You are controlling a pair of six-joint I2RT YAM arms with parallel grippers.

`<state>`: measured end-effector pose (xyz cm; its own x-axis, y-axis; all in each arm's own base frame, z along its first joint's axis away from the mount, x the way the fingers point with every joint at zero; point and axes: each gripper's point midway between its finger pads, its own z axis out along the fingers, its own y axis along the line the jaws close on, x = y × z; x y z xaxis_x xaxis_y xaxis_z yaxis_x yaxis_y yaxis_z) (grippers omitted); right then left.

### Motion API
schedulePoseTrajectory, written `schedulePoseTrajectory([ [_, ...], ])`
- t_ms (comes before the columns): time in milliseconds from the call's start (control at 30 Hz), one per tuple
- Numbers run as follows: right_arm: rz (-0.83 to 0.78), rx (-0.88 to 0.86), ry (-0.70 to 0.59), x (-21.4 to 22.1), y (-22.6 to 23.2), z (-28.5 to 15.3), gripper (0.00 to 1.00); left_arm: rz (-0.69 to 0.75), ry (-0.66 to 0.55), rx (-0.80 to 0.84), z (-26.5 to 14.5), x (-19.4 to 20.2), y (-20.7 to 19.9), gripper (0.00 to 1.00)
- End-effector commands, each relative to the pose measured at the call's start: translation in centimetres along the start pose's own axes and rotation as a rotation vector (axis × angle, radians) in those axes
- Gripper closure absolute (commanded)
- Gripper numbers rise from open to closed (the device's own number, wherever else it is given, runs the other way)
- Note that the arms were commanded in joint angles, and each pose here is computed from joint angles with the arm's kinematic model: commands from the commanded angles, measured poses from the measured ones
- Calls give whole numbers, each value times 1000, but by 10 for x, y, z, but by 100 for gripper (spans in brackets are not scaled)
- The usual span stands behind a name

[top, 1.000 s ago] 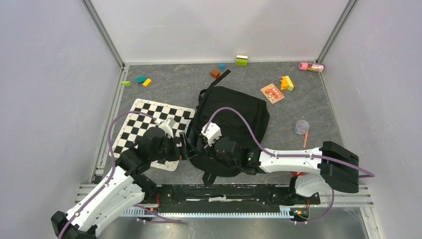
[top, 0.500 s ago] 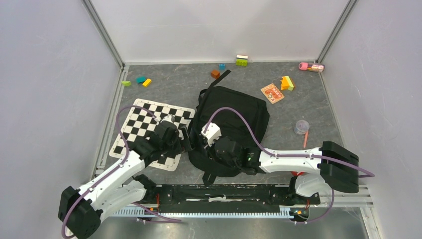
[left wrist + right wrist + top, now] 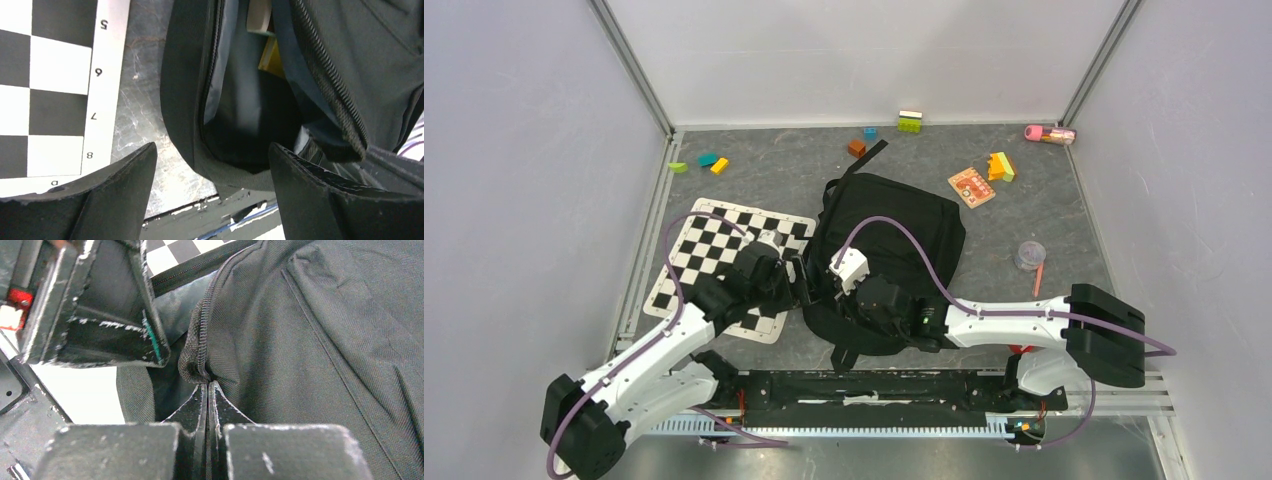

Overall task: Pack the student bag
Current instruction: Zip the student bag at the center of the board.

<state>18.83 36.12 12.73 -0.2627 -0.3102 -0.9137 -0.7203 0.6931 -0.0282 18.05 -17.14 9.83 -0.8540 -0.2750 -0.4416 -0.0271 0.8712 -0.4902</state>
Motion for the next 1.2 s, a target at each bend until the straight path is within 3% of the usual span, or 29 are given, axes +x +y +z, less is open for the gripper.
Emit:
schedulePoseTrajectory([
  [0, 18, 16, -20, -7, -2, 2, 100, 71, 71, 29, -12, 15, -2, 15],
  [167, 20, 18, -22, -8, -1, 3, 100, 79, 114, -52, -19, 28, 19, 23],
  [467, 11, 3, -11, -6, 3, 7, 100, 33, 95, 32, -34, 34, 9, 26],
  [667, -46, -132, 3, -8, 30, 16, 100, 24, 87, 83, -43, 34, 1, 27],
  [767, -60, -211, 22, -6, 47, 22, 99, 14, 26, 106, -57, 23, -4, 26],
  [867, -64, -258, 39, -6, 58, 26, 87, -10, -51, 127, -72, 7, -12, 15],
  [967, -55, -291, 17, -16, 64, 22, 66, -35, -96, 152, -83, -4, -20, 8],
  [1167, -38, -232, -40, -42, 47, 3, 37, 62, -206, 220, -101, -32, -41, 4],
])
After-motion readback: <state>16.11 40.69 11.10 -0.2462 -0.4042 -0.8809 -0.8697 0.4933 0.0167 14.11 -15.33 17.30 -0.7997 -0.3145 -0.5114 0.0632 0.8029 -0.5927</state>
